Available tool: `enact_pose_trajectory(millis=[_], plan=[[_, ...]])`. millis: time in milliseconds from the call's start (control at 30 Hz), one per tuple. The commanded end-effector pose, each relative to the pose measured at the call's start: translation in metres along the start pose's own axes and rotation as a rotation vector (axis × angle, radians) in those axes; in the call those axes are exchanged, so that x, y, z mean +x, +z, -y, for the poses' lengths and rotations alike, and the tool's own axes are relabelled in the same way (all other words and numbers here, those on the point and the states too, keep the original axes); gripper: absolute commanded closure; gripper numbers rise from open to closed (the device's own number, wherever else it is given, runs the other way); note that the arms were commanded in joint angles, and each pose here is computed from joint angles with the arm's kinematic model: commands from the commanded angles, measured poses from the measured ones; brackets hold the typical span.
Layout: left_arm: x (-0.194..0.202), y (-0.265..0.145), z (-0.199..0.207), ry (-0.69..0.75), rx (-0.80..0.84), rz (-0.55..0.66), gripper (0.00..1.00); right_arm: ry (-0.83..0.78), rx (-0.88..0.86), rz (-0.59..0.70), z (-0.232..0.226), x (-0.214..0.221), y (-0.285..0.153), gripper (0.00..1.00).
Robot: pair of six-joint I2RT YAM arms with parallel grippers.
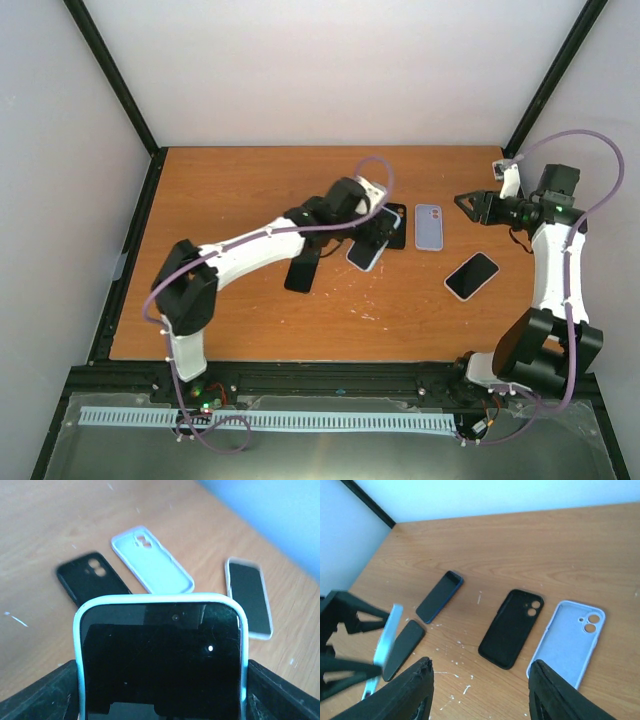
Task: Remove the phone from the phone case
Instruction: Pick up the phone at the center of the board.
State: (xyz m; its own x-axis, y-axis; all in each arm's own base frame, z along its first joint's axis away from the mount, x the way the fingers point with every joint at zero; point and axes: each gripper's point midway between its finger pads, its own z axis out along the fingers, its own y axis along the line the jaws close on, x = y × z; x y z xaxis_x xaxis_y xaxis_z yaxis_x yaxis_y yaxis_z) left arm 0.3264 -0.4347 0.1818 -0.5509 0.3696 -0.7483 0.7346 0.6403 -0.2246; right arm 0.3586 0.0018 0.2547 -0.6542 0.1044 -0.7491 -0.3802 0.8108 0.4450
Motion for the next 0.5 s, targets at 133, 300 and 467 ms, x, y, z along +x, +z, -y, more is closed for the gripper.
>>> enact_pose_trajectory(millis=[133,300,467], plan=[[-0.081,-0.054,-0.035,-0.369,0.093,0.4,0.32,-0.156,-0.154,-0.098,-0.065,0.018,0.014,0.45],[-0.097,-0.068,-0.045,-0.435,0.063,0.513,0.33,-0.251,-0.218,-0.189,-0.106,0.037,0.05,0.45],[-0.099,-0.083,-0.053,-0.528,0.061,0.602,0.32,-0.295,-0.229,-0.145,-0.132,0.029,0.069,0.48]])
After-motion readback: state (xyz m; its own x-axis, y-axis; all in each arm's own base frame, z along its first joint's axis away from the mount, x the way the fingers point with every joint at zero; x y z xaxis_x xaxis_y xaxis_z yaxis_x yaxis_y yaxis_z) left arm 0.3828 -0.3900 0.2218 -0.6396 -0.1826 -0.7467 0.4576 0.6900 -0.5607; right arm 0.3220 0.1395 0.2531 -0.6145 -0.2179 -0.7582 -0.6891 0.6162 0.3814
